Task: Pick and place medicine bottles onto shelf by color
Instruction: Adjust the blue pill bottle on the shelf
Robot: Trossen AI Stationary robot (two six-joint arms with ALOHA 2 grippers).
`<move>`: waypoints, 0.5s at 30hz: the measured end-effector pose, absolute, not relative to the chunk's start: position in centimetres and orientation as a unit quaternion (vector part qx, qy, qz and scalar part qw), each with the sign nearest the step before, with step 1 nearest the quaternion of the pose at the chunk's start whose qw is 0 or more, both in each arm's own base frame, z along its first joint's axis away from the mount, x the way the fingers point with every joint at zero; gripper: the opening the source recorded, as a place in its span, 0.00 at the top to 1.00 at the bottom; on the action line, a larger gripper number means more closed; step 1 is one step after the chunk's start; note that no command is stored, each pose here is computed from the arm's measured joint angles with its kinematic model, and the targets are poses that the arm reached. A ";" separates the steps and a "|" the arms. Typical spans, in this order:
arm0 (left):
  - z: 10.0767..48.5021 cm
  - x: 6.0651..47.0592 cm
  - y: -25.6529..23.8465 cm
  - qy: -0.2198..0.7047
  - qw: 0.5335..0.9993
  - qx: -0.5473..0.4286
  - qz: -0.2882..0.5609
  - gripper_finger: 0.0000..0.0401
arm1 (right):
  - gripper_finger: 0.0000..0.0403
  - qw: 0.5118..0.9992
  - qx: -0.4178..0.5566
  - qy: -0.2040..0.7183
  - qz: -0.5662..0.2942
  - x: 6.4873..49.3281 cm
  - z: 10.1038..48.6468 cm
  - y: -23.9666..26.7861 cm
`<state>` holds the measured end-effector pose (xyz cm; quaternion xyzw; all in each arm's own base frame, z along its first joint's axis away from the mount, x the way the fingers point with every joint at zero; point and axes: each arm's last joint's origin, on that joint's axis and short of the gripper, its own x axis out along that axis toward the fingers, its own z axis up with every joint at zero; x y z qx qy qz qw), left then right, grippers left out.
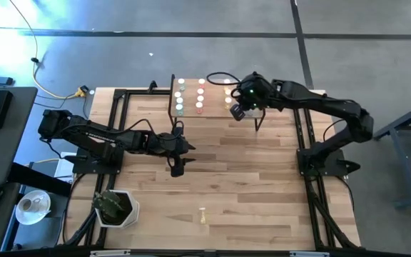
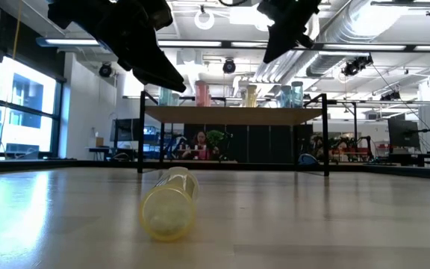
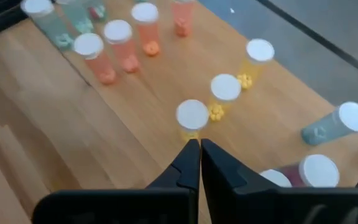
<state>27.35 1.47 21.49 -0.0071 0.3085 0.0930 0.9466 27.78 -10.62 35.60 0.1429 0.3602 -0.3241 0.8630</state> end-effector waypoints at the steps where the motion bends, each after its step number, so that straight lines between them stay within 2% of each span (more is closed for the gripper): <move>1: 21.5 27.4 1.5 0.308 0.947 -0.007 0.093 0.48 | 0.98 0.860 0.147 0.363 -0.328 27.9 35.4 -10.8; 7: 21.5 27.4 1.5 0.308 0.947 -0.007 0.093 0.48 | 1.00 0.830 0.159 0.408 -0.345 28.1 33.7 -12.1; 15: 21.5 27.4 1.5 0.308 0.947 -0.007 0.093 0.48 | 1.00 0.819 0.169 0.427 -0.344 28.8 32.4 -12.9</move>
